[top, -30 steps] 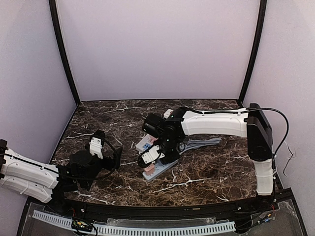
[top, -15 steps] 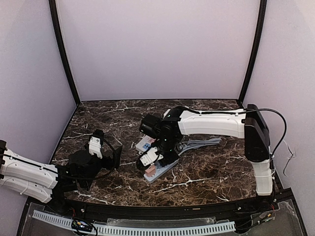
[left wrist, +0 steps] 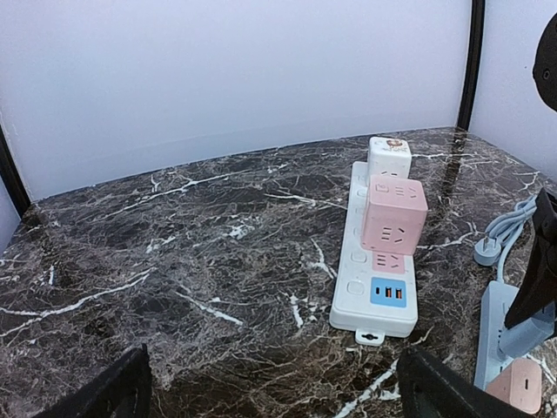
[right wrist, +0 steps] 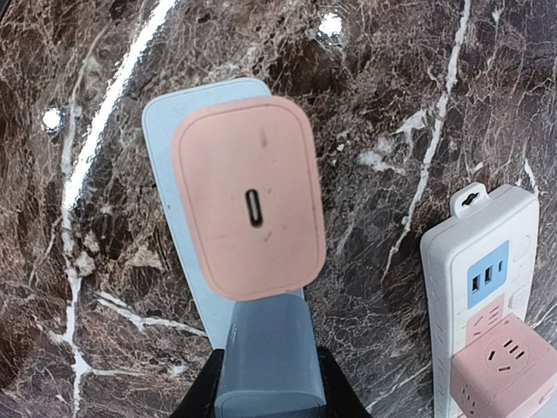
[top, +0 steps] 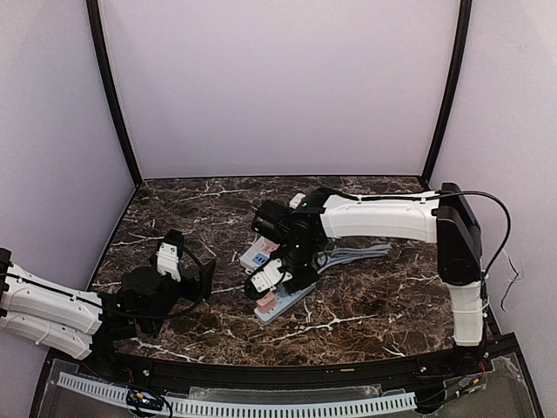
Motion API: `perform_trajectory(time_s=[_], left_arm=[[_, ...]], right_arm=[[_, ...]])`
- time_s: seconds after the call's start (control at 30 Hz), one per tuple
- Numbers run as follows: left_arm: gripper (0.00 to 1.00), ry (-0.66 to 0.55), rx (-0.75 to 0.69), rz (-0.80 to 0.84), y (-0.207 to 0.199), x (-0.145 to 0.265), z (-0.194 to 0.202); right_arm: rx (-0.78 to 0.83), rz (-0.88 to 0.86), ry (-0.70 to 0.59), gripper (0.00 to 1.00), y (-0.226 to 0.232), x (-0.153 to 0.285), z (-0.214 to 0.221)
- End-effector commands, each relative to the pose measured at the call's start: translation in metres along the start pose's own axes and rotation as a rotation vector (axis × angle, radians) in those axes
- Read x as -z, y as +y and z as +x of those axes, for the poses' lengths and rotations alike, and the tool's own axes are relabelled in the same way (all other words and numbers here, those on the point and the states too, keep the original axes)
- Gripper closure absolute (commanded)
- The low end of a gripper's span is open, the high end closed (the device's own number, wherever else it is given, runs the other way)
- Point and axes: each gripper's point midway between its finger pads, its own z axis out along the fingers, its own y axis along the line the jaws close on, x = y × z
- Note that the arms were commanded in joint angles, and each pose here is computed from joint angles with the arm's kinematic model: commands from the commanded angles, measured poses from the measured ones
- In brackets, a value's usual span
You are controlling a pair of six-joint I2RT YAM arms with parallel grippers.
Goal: Insert the plug
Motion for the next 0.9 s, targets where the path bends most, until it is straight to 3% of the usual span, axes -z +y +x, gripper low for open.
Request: perform_trajectory(time_s=[0.0,0.3,0.87], left_arm=[[0.01,-0.002,0.009,-0.006,0.004,0.002,0.003],[0.01,0.0,0.009,-0.003,0.003,0.002,0.003],[0.01,-0.001,0.006,-0.005,0.004,0.001,0.003]], right_arm=[[-0.003,-0.049,0.016,1.0,0.015,-0.002,0.014],[0.025,0.007,0.037,1.0,0.004,-0.001,0.024],[0.035,-0.077,0.042,1.0,0.012,-0.024,0.031]])
